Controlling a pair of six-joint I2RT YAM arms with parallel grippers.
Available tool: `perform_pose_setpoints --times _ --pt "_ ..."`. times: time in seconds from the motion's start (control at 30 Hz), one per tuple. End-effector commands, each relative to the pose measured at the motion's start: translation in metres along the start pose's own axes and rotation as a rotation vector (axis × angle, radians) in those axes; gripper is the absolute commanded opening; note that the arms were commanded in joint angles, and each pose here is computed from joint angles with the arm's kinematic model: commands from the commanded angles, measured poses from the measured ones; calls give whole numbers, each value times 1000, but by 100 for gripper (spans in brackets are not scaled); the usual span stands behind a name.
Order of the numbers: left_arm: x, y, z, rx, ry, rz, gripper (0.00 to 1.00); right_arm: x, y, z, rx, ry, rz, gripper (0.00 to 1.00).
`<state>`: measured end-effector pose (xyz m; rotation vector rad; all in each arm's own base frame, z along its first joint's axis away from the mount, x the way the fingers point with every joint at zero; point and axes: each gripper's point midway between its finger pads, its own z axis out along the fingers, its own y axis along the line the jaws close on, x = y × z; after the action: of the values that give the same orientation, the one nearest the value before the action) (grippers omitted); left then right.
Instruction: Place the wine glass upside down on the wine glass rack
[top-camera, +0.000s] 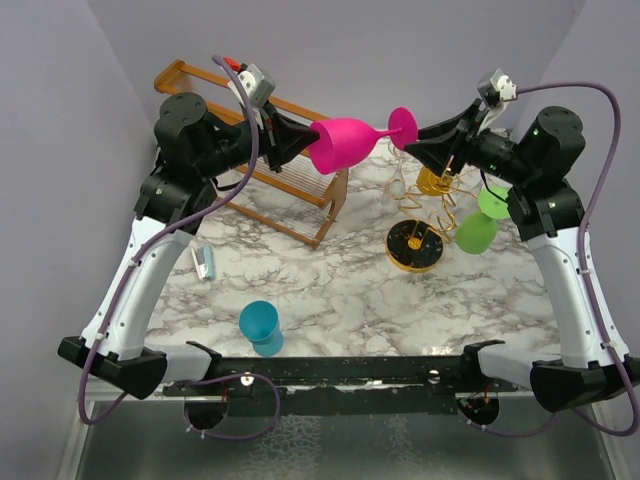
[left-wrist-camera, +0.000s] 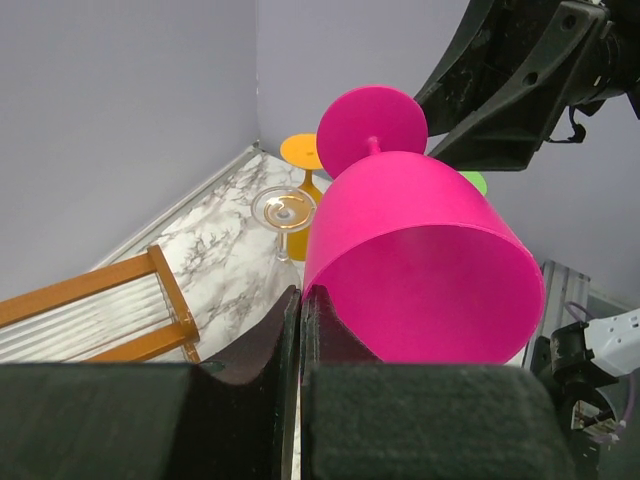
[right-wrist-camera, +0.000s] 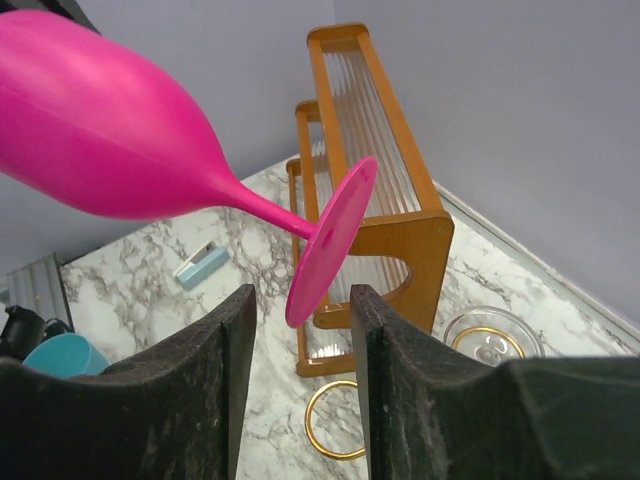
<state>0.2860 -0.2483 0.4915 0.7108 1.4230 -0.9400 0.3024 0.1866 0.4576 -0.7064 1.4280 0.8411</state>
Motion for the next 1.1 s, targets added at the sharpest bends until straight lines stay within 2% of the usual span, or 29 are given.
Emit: perform_pose_setpoints --times 0.0,0.1,0.53,0.7,0.73,1.07 --pt "-10 0 5 -2 -39 16 0 -23 -9 3 52 -59 21 40" --pt "-10 0 7 -2 -39 19 0 -23 -11 5 56 -60 44 38" --pt "-4 3 13 -21 -33 41 0 -5 -27 14 104 -33 166 16" --pt "4 2 14 -15 -17 45 0 -4 -35 15 140 -40 183 1" --pt "6 2 14 -13 -14 45 0 -5 -37 15 154 -42 178 1" --pt "15 -3 5 -7 11 46 27 -16 -53 5 263 -54 72 1"
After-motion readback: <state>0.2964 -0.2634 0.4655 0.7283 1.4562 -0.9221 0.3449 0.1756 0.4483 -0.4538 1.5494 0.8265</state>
